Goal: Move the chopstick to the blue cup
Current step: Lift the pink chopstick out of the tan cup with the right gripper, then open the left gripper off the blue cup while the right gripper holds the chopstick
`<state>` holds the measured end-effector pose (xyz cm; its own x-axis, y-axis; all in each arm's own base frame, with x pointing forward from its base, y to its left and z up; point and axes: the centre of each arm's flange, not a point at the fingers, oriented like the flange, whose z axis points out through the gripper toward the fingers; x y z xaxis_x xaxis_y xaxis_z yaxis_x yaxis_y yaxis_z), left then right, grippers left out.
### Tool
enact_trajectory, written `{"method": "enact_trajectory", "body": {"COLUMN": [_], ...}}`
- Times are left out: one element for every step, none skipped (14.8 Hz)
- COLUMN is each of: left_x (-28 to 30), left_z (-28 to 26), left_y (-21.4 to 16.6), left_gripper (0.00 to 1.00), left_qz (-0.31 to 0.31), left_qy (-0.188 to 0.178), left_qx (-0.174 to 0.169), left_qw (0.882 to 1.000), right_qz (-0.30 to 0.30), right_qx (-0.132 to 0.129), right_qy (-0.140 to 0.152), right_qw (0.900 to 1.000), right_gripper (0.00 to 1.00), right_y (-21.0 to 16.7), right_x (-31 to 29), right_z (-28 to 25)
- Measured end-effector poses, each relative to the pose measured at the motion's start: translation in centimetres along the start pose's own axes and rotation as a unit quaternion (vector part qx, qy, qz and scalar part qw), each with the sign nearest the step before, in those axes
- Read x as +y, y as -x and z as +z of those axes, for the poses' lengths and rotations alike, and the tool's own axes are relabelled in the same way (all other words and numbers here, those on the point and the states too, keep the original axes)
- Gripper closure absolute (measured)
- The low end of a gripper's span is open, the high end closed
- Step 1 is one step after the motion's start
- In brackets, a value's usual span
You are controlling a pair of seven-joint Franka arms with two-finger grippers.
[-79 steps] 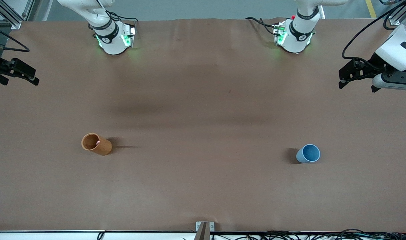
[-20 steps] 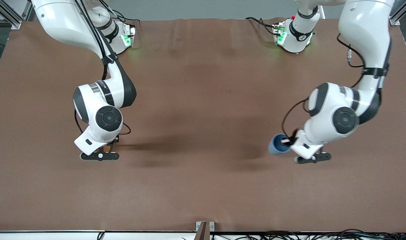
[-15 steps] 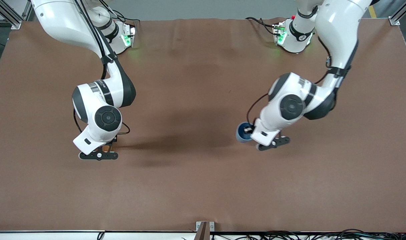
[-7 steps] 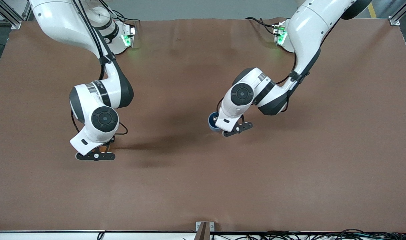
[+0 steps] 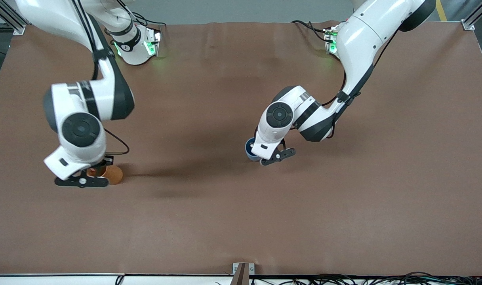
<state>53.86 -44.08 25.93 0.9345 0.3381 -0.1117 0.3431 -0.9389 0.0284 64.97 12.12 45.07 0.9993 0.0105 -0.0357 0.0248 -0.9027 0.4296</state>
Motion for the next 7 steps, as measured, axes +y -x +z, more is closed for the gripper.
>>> {"method": "enact_trajectory", "body": {"left_x": [0.0,0.0,0.0,0.0,0.0,0.1,0.0], "left_z": [0.0,0.1,0.2,0.3,0.5,0.7,1.0], "left_y": [0.0,0.0,0.0,0.0,-0.1,-0.1,-0.1], "left_gripper": [0.95,0.95,0.95,0.94,0.94,0.94,0.93], "left_qz": [0.000,0.001,0.000,0.000,0.000,0.000,0.000], "left_qy": [0.000,-0.001,-0.001,0.000,0.002,0.002,0.002], "left_qx": [0.001,0.000,0.000,0.000,-0.001,-0.002,-0.003], "left_qw": [1.000,1.000,1.000,1.000,1.000,1.000,1.000], "right_qz": [0.004,0.010,0.018,0.026,0.034,0.040,0.047], "right_qx": [-0.002,-0.005,-0.006,-0.004,-0.002,0.001,0.007], "right_qy": [-0.018,-0.040,-0.065,-0.095,-0.127,-0.160,-0.191], "right_qw": [1.000,0.999,0.998,0.995,0.991,0.986,0.980], "right_gripper": [0.91,0.91,0.91,0.91,0.91,0.91,0.91], "right_y": [0.6,1.2,1.7,2.2,2.7,3.2,3.8], "right_x": [1.0,2.2,3.5,5.0,6.9,8.7,10.5], "right_z": [-2.0,-3.9,-5.6,-6.9,-8.0,-8.8,-9.7]}}
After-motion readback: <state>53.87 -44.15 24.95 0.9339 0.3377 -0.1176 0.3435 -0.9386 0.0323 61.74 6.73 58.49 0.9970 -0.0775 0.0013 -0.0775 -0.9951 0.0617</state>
